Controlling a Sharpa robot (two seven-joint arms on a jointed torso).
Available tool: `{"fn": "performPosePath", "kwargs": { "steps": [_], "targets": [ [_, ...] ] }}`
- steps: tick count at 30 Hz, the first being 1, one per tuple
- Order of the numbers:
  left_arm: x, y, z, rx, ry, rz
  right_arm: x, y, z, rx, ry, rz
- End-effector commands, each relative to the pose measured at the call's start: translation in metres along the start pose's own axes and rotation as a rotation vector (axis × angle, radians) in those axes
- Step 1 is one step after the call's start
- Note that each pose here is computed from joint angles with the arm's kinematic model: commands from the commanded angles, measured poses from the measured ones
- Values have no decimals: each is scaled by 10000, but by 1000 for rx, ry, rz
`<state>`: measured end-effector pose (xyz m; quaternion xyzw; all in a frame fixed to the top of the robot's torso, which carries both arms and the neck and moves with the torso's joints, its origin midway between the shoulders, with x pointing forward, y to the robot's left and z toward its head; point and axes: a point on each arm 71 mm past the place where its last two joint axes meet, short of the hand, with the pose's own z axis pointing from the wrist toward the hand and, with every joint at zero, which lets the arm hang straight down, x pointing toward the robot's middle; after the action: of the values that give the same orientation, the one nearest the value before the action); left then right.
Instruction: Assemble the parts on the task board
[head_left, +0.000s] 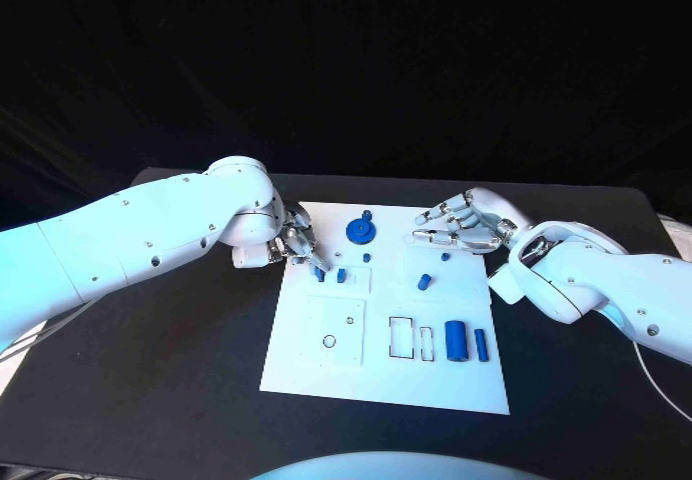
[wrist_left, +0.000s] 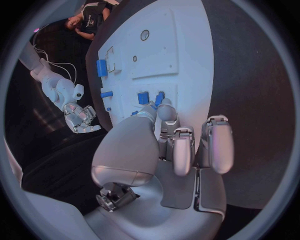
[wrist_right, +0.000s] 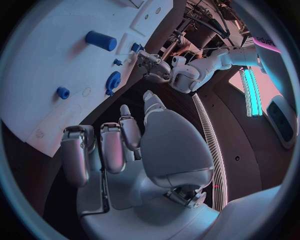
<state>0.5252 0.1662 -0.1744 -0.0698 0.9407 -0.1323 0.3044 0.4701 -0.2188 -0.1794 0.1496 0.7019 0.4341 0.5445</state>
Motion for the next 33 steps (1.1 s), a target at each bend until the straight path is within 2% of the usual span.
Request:
{"fn": "performPosePath", "kwargs": {
  "steps": [1,8,21,27,33],
  "targets": [
    [24,41,15,-37,15,-10,13,11,0,-11,9,1],
    [32,27,9,-18,10,-26,12,10,-1,-11,9,1],
    [114,-23,-45,45,-19,-51,7,5,-1,-9,6,3],
    [136,-7,-69,60,-56,-60,4,3,-3,-9,5,3],
    [163,8,-105,84,-136,-58,1,1,-6,-9,5,3]
  ]
}}
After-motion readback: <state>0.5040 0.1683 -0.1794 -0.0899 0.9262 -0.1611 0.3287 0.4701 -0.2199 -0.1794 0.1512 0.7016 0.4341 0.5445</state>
